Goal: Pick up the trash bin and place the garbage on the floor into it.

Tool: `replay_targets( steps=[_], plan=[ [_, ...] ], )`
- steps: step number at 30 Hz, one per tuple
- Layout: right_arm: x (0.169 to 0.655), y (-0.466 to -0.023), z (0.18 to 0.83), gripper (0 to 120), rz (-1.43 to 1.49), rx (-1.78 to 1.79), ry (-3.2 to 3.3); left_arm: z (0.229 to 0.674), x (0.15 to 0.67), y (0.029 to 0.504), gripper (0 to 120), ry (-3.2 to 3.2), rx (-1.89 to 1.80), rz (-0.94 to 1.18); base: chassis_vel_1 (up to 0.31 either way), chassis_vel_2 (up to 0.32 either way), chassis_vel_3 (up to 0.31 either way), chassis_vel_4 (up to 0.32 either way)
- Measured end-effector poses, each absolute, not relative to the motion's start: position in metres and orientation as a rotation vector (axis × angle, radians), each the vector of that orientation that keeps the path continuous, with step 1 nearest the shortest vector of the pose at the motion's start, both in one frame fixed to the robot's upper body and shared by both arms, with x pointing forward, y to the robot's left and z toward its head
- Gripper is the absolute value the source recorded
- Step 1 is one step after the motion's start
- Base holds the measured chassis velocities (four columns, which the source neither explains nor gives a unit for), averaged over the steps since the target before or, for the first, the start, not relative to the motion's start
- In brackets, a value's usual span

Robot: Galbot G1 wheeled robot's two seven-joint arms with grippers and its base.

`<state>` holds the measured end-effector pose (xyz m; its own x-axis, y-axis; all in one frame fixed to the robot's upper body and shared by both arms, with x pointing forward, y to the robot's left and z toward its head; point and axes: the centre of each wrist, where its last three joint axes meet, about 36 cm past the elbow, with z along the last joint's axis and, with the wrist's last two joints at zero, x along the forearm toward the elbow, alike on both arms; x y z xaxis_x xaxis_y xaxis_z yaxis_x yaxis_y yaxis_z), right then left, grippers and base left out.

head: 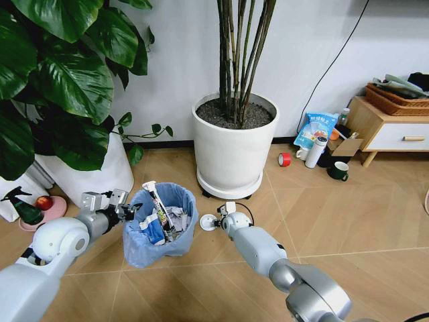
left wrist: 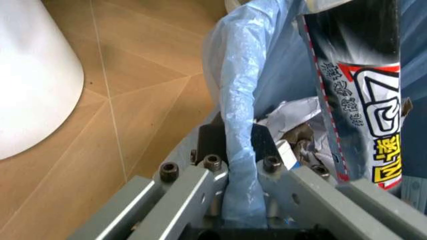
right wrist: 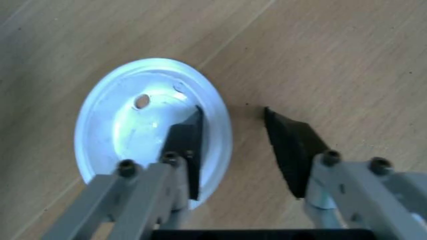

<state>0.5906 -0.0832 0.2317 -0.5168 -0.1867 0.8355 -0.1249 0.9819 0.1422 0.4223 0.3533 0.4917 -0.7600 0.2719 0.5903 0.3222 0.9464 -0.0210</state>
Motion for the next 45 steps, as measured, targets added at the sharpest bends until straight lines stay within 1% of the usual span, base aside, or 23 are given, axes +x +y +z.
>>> replay_targets(
  steps=[2,3,6,8,9,10,17,20,26,29,30,35,37,40,41,43,45],
  plan=[
    [0.590,-0.084,0.231,22,-0.080,0.217,-2.119,0.492,0.422,0.354,0,-2.478,-0.417,-0.108,0.000,0.000,0.000,0.000],
    [0.590,-0.084,0.231,22,-0.080,0.217,-2.119,0.492,0.422,0.354,0,-2.478,-0.417,-0.108,0.000,0.000,0.000,0.000],
    [0.587,-0.085,0.228,9,-0.080,0.220,-2.118,0.491,0.420,0.352,0,-2.479,-0.415,-0.104,0.000,0.000,0.000,0.000],
    [0.585,-0.087,0.228,4,-0.084,0.223,-2.120,0.490,0.420,0.351,0,-2.480,-0.416,-0.098,0.000,0.000,0.000,0.000],
    [0.585,-0.087,0.228,4,-0.084,0.223,-2.120,0.490,0.420,0.351,0,-2.480,-0.416,-0.098,0.000,0.000,0.000,0.000],
    [0.584,-0.089,0.227,0,-0.091,0.225,-2.121,0.490,0.420,0.350,0,-2.482,-0.417,-0.092,0.000,0.000,0.000,0.000],
    [0.581,-0.116,0.235,0,-0.123,0.229,-2.186,0.489,0.422,0.349,0,-2.489,-0.420,-0.076,0.000,0.000,0.000,0.000],
    [0.582,-0.133,0.257,0,-0.135,0.245,-2.256,0.488,0.422,0.347,0,-2.491,-0.423,-0.062,0.000,0.000,0.000,0.000],
    [0.582,-0.140,0.293,0,-0.170,0.277,-2.345,0.483,0.422,0.345,0,-2.482,-0.424,-0.055,0.000,0.000,0.000,0.000],
    [0.576,-0.138,0.333,0,-0.213,0.346,-2.429,0.482,0.422,0.346,0,-2.476,-0.421,-0.061,0.000,0.000,0.000,0.000],
    [0.576,-0.138,0.333,0,-0.213,0.346,-2.429,0.482,0.422,0.346,0,-2.476,-0.421,-0.061,0.000,0.000,0.000,0.000],
    [0.568,-0.135,0.400,0,-0.305,0.435,-2.574,0.484,0.421,0.347,0,-2.470,-0.424,-0.080,0.000,0.000,0.000,0.000],
    [0.567,-0.134,0.412,0,-0.331,0.450,-2.593,0.484,0.421,0.347,0,-2.468,-0.424,-0.084,0.000,0.000,0.000,0.000],
    [0.561,-0.130,0.460,0,-0.399,0.546,-2.683,0.484,0.422,0.347,0,-2.464,-0.432,-0.093,0.000,0.000,0.000,0.000],
    [0.561,-0.130,0.460,0,-0.399,0.546,-2.683,0.484,0.422,0.347,0,-2.464,-0.432,-0.093,0.000,0.000,0.000,0.000],
    [0.553,-0.128,0.493,0,-0.419,0.643,-2.738,0.484,0.423,0.348,0,-2.464,-0.445,-0.088,0.000,0.000,0.000,0.000],
    [0.549,-0.127,0.502,0,-0.424,0.677,-2.749,0.484,0.423,0.348,0,-2.464,-0.447,-0.087,0.000,0.000,0.000,0.000]
  ],
)
